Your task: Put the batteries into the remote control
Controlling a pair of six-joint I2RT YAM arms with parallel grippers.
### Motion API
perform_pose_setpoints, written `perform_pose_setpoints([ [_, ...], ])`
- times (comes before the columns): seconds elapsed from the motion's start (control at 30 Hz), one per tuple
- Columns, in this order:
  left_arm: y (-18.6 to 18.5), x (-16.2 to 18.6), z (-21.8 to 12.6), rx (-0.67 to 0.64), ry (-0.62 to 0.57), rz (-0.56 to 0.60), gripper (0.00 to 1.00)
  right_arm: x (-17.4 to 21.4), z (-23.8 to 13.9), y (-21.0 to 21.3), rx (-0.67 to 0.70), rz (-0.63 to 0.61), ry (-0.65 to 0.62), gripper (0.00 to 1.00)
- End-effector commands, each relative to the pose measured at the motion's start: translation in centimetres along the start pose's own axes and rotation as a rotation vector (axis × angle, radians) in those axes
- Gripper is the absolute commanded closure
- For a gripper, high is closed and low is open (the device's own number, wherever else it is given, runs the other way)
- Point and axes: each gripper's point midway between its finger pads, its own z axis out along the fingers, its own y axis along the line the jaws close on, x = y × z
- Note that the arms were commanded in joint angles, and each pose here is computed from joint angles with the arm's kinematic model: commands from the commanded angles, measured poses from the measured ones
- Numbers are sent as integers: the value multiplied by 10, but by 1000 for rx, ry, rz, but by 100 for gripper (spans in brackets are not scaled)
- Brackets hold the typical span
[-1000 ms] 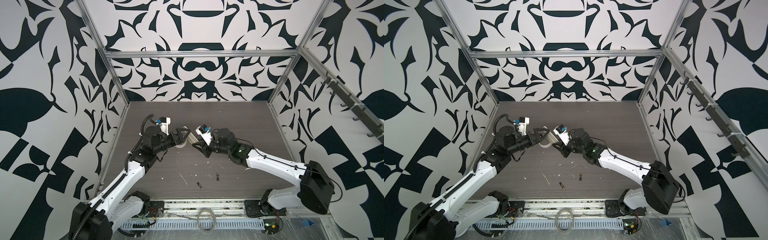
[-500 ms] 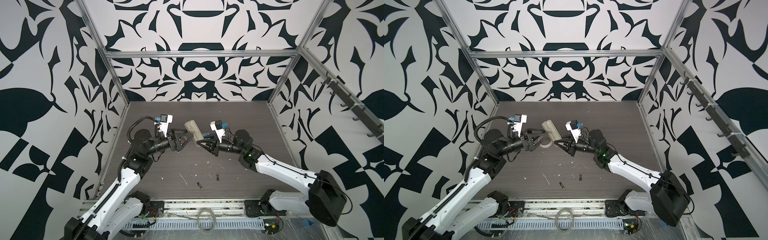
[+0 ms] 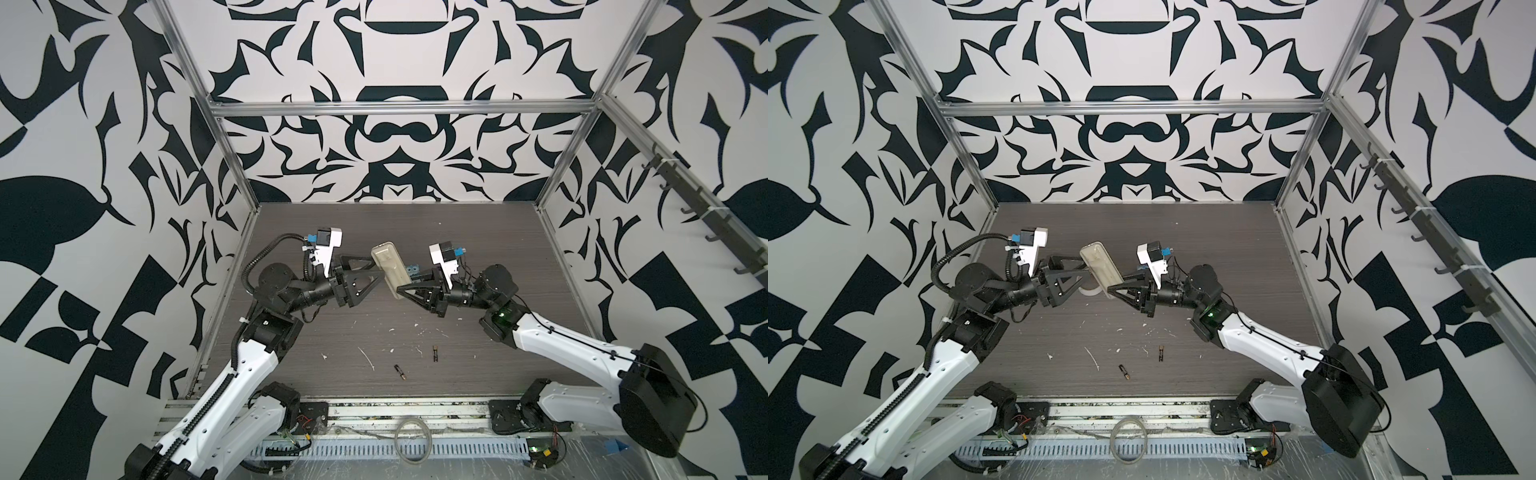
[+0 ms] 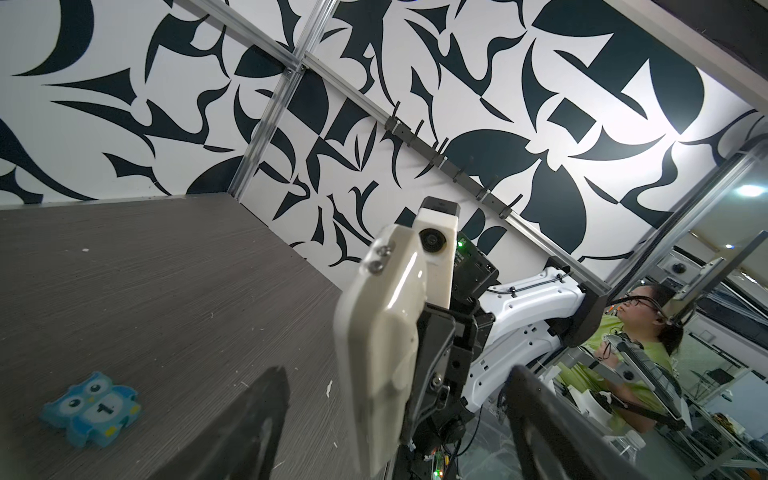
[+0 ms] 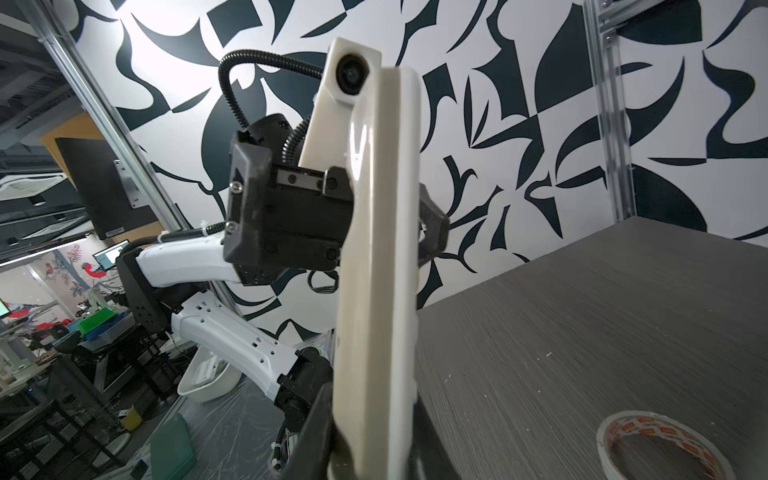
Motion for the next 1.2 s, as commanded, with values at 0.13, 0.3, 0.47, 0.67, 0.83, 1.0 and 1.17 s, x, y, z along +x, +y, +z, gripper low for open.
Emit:
perform_pose_setpoints([
  [0.13, -30, -20, 3, 113, -26, 82, 23, -13, 2, 23, -114, -43, -42, 100],
  [0.3, -33, -22, 9, 141, -14, 86, 28, -9, 3, 24, -129, -40, -33, 100],
  [0.47, -30, -21, 14, 151, -7, 83, 31, -9, 4, 25, -140, -38, -33, 100],
  [0.67, -30, -20, 17, 161, -6, 83, 38, -8, 5, 27, -149, -37, -32, 100],
  [0.83, -30, -18, 19, 168, 0, 78, 44, -7, 5, 27, -153, -34, -30, 100],
  [1.0, -30, -17, 20, 169, 1, 79, 52, -8, 5, 28, -154, -33, -30, 100],
  [1.17, -28, -17, 21, 166, -3, 78, 55, -7, 5, 28, -155, -32, -29, 100],
])
